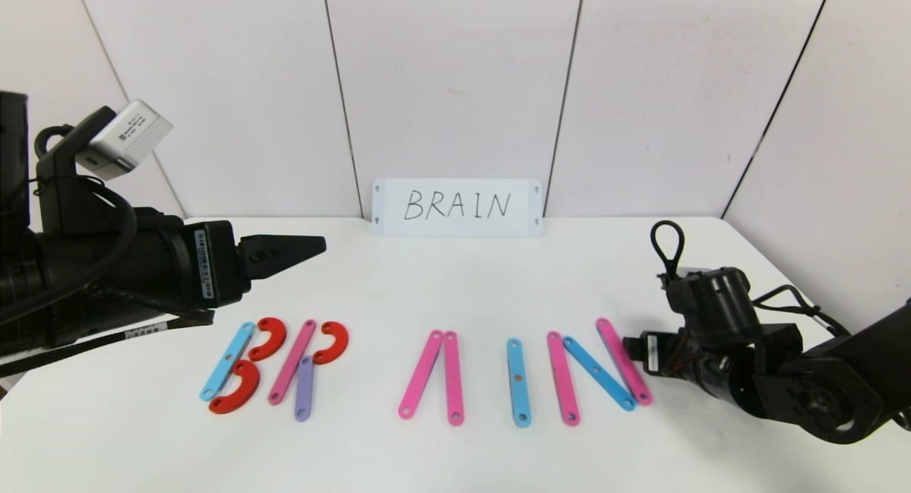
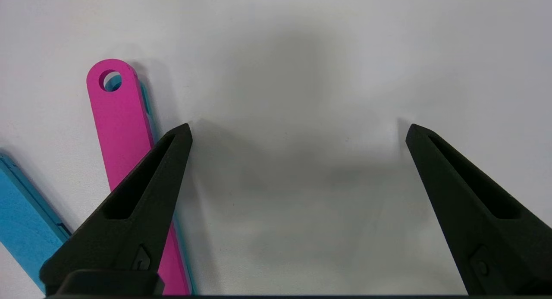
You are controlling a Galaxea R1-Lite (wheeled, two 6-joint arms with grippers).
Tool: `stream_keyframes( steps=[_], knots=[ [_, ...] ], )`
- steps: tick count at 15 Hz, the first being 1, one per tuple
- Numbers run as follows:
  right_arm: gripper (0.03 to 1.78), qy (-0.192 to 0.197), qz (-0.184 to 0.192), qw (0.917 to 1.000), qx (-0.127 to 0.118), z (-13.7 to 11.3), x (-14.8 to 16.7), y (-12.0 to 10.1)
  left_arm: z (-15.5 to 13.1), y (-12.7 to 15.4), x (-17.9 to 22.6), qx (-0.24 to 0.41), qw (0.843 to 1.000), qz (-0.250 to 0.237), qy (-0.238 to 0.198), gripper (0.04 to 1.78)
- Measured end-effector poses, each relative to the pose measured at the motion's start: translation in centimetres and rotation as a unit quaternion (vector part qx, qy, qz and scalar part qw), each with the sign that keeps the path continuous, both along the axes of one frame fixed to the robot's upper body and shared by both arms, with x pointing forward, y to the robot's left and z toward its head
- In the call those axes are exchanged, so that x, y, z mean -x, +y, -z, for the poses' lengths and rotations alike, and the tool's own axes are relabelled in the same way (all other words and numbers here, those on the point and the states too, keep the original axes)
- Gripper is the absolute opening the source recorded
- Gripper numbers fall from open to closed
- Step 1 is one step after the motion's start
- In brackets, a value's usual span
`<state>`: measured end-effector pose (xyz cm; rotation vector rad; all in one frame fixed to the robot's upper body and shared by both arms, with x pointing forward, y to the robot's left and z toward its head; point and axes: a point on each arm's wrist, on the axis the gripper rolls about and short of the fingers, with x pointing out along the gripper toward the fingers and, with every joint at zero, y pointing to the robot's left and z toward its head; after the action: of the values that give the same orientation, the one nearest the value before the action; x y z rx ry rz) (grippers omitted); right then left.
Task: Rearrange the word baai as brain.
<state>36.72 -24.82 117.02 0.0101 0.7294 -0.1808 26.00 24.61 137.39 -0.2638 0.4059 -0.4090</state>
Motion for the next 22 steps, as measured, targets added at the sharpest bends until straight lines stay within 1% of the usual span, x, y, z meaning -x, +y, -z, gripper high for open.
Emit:
stream_keyframes(
  steps=[7,8,10,12,15,16,19,22],
  knots=[
    [1.73,-0.006,0.002,1.0000,-0.002,-0.2,-0.2,-0.1,0.0,0.0,0.0,0.000,1.000,0.000,0.000,1.70],
    [1.73,-0.012,0.003,0.9999,-0.003,-0.5,-0.4,-0.2,0.0,0.0,0.0,0.000,1.000,0.000,0.000,1.70],
    [1.73,-0.034,0.004,0.9994,-0.008,-1.8,-0.9,-0.2,0.0,0.0,0.0,0.000,1.000,0.000,0.000,1.70],
    [1.73,-0.068,0.006,0.9976,-0.012,-3.8,-1.5,-0.5,0.0,0.0,0.0,0.001,1.000,0.000,0.000,1.70],
    [1.73,-0.110,0.022,0.9935,-0.018,-6.7,-1.7,-1.6,-0.2,0.1,0.1,0.002,1.000,-0.001,-0.003,1.70],
    [1.73,-0.119,0.018,0.9924,-0.023,-7.4,-1.5,-1.5,-0.2,0.1,0.1,0.002,1.000,-0.001,-0.003,1.70],
    [1.73,-0.132,-0.005,0.9907,-0.031,-8.3,-0.4,-0.3,-0.3,0.1,0.2,0.003,1.000,-0.001,-0.005,1.70],
    [1.73,-0.160,-0.014,0.9861,-0.042,-10.0,0.6,-0.2,-0.2,0.1,0.2,0.003,1.000,-0.001,-0.004,1.70]
  ],
)
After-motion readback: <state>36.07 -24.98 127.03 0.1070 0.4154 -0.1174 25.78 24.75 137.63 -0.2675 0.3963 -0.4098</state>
